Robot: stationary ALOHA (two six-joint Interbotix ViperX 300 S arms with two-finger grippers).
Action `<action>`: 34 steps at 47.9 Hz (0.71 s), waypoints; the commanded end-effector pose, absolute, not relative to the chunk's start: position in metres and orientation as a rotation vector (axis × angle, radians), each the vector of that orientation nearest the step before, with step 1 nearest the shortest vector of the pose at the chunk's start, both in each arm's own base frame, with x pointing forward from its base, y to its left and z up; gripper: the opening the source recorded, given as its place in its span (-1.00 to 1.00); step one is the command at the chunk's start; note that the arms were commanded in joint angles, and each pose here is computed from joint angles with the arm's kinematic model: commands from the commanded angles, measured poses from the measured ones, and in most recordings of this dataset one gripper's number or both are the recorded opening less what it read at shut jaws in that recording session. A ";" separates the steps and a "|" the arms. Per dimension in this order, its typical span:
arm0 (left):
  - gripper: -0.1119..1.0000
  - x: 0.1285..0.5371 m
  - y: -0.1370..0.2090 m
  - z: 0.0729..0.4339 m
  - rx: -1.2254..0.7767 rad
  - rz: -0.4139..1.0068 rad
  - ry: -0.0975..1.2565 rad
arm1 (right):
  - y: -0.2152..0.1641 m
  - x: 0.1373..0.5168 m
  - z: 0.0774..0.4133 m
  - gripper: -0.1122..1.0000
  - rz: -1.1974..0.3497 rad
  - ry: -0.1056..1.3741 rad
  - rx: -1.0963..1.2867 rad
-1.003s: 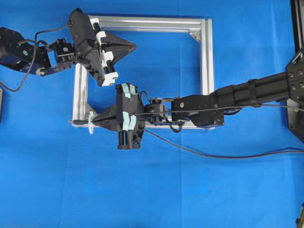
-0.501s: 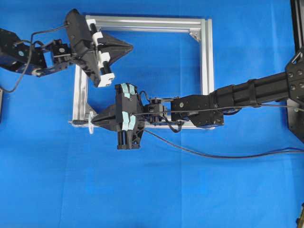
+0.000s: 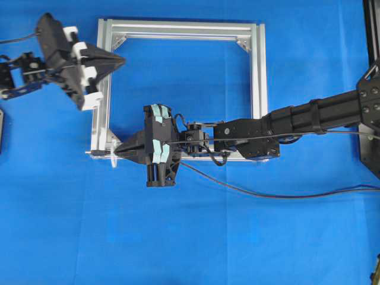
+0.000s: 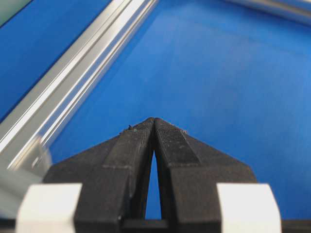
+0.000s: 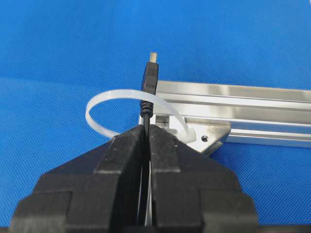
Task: Insert the wire through the string loop located on the left side.
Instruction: 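Move the left gripper open toward the plug below the loop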
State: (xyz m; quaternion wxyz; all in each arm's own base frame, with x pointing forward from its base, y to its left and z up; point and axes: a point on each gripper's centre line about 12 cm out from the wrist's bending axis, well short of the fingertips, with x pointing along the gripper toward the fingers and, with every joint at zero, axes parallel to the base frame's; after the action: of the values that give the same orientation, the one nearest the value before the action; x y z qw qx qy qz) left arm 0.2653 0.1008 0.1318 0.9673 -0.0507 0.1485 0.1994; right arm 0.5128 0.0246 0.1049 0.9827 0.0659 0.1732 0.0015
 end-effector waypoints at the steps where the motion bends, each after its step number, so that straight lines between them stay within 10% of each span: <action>1: -0.79 0.254 0.100 0.139 -0.098 0.414 0.274 | 0.023 0.517 0.122 -0.97 0.003 0.307 0.133; 34: -0.79 0.230 0.095 0.140 -0.111 0.425 0.308 | 0.023 0.517 0.122 -0.97 0.003 0.308 0.133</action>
State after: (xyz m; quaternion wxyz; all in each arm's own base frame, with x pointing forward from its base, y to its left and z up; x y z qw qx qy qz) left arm 0.2280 0.0959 0.1357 0.9617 -0.0572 0.1623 0.2135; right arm 0.5128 0.0239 0.1039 0.9824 0.0659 0.1747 0.0007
